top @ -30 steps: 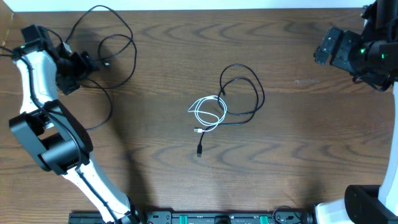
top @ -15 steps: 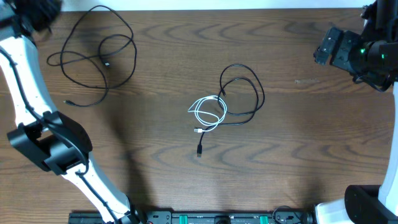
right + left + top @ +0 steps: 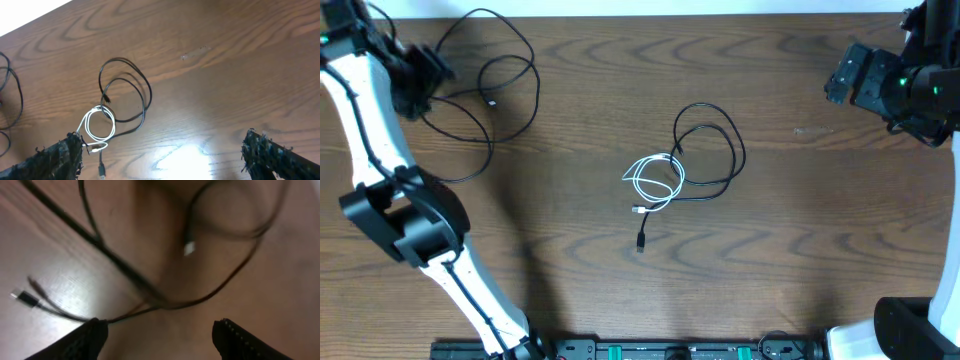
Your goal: Untangle cables
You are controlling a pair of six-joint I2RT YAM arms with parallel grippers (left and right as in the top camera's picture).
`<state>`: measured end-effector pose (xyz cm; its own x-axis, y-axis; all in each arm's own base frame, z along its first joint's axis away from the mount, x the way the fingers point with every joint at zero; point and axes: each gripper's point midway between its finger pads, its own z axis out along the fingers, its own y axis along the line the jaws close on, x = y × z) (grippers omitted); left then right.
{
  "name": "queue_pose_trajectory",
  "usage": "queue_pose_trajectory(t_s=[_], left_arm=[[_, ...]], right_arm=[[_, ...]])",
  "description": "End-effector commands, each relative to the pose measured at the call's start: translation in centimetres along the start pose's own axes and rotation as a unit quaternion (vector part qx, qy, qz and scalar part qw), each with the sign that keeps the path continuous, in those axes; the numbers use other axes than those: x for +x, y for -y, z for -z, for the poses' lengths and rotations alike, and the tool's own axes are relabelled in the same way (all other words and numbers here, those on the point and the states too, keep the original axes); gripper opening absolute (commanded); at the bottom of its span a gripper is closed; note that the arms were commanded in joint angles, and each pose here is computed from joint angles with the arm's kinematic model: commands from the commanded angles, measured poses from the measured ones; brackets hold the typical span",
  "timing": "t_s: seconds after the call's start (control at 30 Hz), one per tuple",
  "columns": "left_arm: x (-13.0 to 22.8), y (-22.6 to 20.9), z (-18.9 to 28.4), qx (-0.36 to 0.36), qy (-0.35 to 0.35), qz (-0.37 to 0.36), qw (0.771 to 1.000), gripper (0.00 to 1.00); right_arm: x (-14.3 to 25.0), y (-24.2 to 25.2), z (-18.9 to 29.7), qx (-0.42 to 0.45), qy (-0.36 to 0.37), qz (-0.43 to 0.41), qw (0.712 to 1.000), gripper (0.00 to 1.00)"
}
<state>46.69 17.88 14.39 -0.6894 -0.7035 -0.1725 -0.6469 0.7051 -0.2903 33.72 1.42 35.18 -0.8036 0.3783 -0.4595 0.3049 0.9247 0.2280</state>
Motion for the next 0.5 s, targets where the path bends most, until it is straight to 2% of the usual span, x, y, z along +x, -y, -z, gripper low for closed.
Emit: queue_pose_trajectory(t_s=[0.0,0.07,0.23,0.37,0.47], left_arm=[[1.8,0.5,-1.1,0.018,-0.043,-0.098,0.994,0.72],[3.4,1.3,-1.9,0.033,-0.077,-0.108,0.991,0.72],[5.6,0.8,-4.4,-0.001,-0.11,-0.122,0.986,0.72],[6.1,0.4,-7.5,-0.015,-0.105,-0.13,0.986,0.72],[5.4,-1.2,-9.2,-0.058,-0.081,-0.101,0.99,0.72]], right_arm=[[0.0,0.1,-0.1,0.003,-0.001,0.004,1.0,0.99],[0.0,0.1,-0.1,0.003,-0.001,0.004,1.0,0.99],[0.0,0.1,-0.1,0.003,-0.001,0.004,1.0,0.99],[0.0,0.1,-0.1,0.003,-0.001,0.004,1.0,0.99],[0.0,0.1,-0.1,0.003,-0.001,0.004,1.0,0.99]])
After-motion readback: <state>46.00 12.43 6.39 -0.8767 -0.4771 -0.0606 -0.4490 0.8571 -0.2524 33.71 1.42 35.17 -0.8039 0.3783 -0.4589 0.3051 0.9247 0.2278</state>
